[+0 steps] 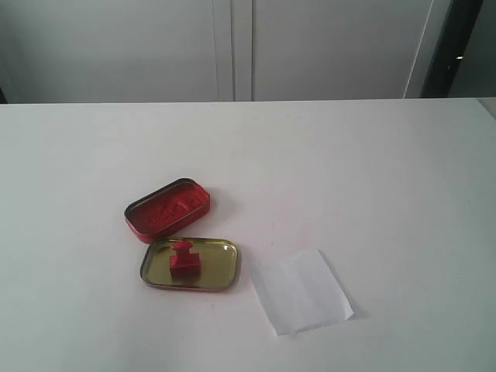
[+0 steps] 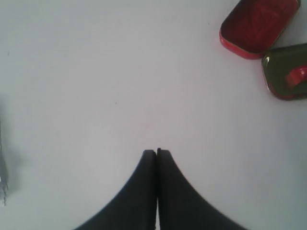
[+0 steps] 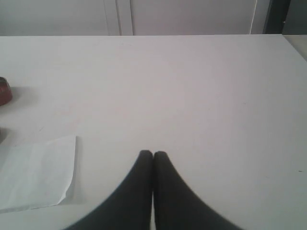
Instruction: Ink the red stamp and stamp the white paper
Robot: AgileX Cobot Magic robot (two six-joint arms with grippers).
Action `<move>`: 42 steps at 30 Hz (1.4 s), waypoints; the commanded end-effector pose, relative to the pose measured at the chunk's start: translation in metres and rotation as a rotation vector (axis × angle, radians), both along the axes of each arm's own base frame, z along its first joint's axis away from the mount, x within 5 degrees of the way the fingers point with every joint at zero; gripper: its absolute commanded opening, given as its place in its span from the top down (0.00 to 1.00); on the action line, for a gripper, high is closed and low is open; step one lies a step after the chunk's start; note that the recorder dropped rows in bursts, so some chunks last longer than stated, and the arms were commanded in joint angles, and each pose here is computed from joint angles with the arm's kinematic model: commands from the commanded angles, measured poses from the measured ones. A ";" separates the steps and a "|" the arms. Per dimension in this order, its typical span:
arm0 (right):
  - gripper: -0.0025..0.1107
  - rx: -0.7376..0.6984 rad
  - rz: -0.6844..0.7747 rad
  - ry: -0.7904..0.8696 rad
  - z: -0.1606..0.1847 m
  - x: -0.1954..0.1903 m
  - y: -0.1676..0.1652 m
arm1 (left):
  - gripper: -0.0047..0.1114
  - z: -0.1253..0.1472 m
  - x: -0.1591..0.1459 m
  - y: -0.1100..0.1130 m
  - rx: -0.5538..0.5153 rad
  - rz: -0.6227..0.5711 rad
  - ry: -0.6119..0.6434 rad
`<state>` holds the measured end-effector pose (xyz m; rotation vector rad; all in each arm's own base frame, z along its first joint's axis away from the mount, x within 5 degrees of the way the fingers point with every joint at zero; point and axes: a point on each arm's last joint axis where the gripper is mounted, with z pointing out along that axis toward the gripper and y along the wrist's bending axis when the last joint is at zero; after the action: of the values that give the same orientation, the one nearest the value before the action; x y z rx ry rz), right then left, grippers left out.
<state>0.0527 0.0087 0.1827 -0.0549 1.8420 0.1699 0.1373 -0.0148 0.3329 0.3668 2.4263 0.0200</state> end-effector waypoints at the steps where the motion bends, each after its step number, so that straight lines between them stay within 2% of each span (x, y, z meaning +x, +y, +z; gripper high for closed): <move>1: 0.98 0.002 -0.006 -0.013 0.000 0.000 0.000 | 0.96 -0.005 0.029 -0.004 0.011 -0.021 0.147; 16: 0.98 0.002 -0.006 -0.013 0.000 0.000 0.000 | 0.96 -0.027 0.096 -0.015 0.008 -0.098 0.415; 27: 0.98 0.002 -0.006 -0.013 0.000 0.000 0.000 | 0.96 -0.040 0.135 -0.033 -0.079 -0.256 0.500; 36: 0.98 0.002 -0.006 -0.013 0.000 0.000 0.000 | 0.96 -0.049 0.155 -0.074 -0.028 -0.440 0.501; 42: 0.98 0.002 -0.006 -0.013 0.000 0.000 0.000 | 0.96 -0.058 0.158 -0.110 0.035 -0.655 0.481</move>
<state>0.0527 0.0087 0.1827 -0.0549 1.8420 0.1699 0.2967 -0.1087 0.2766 1.1566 2.6996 -0.3169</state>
